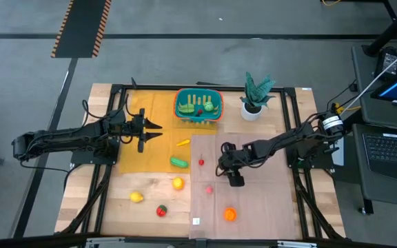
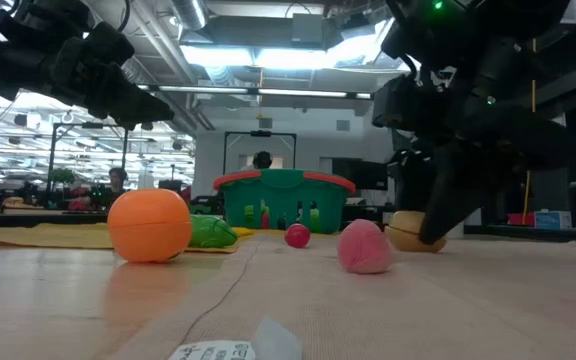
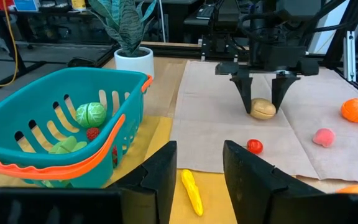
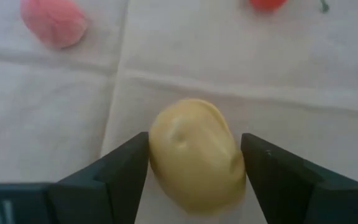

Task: Pick and placing Produce into tupperware
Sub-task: Put the brown potato into the blue basket

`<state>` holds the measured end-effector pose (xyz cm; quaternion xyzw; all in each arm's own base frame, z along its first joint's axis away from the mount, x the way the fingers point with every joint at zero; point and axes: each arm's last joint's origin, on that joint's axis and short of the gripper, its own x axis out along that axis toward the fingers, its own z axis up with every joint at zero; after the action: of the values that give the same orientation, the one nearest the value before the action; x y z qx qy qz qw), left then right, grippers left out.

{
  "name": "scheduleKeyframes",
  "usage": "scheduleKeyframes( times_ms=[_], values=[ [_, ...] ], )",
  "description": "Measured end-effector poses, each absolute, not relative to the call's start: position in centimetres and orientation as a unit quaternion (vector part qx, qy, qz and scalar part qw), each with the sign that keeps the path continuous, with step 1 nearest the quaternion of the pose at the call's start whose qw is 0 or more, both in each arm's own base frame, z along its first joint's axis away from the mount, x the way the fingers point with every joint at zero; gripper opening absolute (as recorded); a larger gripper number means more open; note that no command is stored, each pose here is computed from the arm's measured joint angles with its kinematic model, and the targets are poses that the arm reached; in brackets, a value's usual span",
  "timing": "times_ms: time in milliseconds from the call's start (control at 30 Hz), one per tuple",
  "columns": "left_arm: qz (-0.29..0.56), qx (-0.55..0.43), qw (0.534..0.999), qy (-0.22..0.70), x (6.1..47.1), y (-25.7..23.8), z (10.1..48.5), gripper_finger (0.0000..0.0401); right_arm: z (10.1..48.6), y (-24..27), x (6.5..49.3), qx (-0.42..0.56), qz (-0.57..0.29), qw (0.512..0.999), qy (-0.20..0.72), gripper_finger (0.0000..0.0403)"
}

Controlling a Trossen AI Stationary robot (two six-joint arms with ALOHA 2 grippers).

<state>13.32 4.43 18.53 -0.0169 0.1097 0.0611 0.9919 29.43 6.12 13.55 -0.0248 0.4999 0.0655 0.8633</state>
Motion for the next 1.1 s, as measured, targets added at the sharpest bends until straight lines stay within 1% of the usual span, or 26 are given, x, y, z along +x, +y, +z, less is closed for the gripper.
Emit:
scheduleKeyframes(
  times_ms=[200, 300, 433, 833, 1100],
  values=[
    [0.061, -0.017, 0.992, 0.110, 13.3, 4.4, 18.5, 0.0109, 13.9, 6.2, 29.7, -0.044, 0.085, 0.862, 0.498, 0.0256],
    [0.061, -0.017, 0.992, 0.109, 13.3, 4.4, 18.5, 0.0103, 13.2, 6.0, 29.8, -0.033, 0.095, 0.855, 0.509, 0.0256],
    [0.061, -0.017, 0.992, 0.110, 13.3, 4.4, 18.5, 0.0095, 12.5, 6.0, 30.0, -0.047, 0.105, 0.850, 0.513, 0.0255],
    [0.061, -0.017, 0.992, 0.110, 13.3, 4.4, 18.5, 0.0072, 12.5, 6.0, 30.2, -0.058, 0.101, 0.852, 0.510, 0.0255],
    [0.061, -0.017, 0.992, 0.110, 13.3, 4.4, 18.5, 0.0057, 13.7, 6.1, 30.8, -0.063, 0.101, 0.842, 0.527, 0.0255]
  ],
)
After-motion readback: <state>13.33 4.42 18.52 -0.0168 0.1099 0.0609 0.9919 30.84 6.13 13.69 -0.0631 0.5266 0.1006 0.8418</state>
